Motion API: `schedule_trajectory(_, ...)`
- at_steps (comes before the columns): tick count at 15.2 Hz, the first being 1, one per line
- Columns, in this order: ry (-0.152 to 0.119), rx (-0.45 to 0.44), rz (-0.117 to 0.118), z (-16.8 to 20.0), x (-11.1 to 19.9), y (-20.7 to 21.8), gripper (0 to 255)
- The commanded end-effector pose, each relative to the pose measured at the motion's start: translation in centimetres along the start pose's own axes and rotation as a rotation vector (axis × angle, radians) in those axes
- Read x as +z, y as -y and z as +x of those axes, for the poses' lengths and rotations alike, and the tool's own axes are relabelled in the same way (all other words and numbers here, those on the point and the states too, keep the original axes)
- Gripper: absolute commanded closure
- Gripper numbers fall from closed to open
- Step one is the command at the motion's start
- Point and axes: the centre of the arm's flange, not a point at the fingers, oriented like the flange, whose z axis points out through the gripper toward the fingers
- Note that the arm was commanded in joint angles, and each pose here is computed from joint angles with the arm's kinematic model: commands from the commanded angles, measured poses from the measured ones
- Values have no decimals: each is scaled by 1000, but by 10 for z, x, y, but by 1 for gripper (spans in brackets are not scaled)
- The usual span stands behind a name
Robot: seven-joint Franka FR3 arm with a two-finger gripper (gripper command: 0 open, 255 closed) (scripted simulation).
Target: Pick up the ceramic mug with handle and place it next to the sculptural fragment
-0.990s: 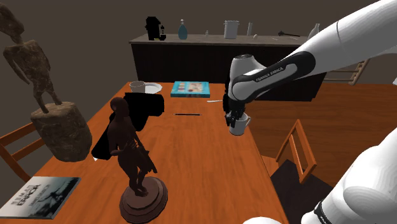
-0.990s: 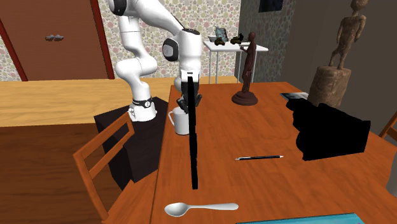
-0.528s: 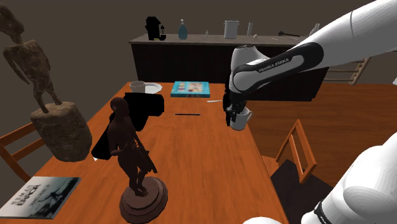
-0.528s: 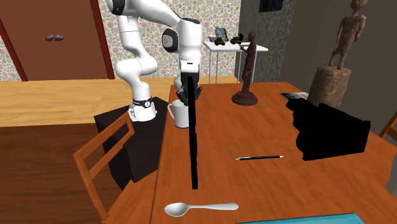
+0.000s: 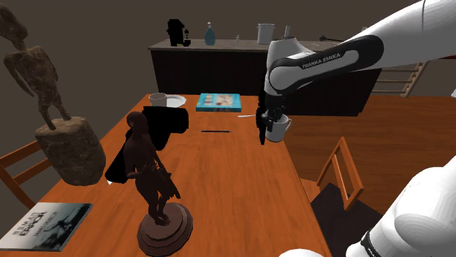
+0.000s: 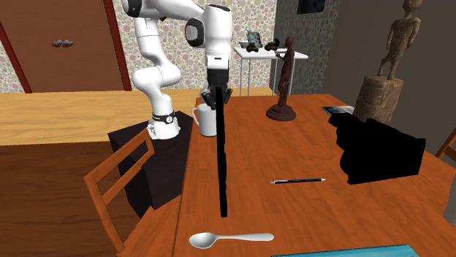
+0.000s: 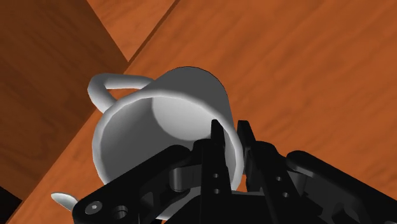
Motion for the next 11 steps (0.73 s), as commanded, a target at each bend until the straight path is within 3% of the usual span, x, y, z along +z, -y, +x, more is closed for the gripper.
schedule_trajectory(1,0,0,0,0,-11,-1,255)
schedule_trajectory(11,0,0,0,0,-64,-4,255)
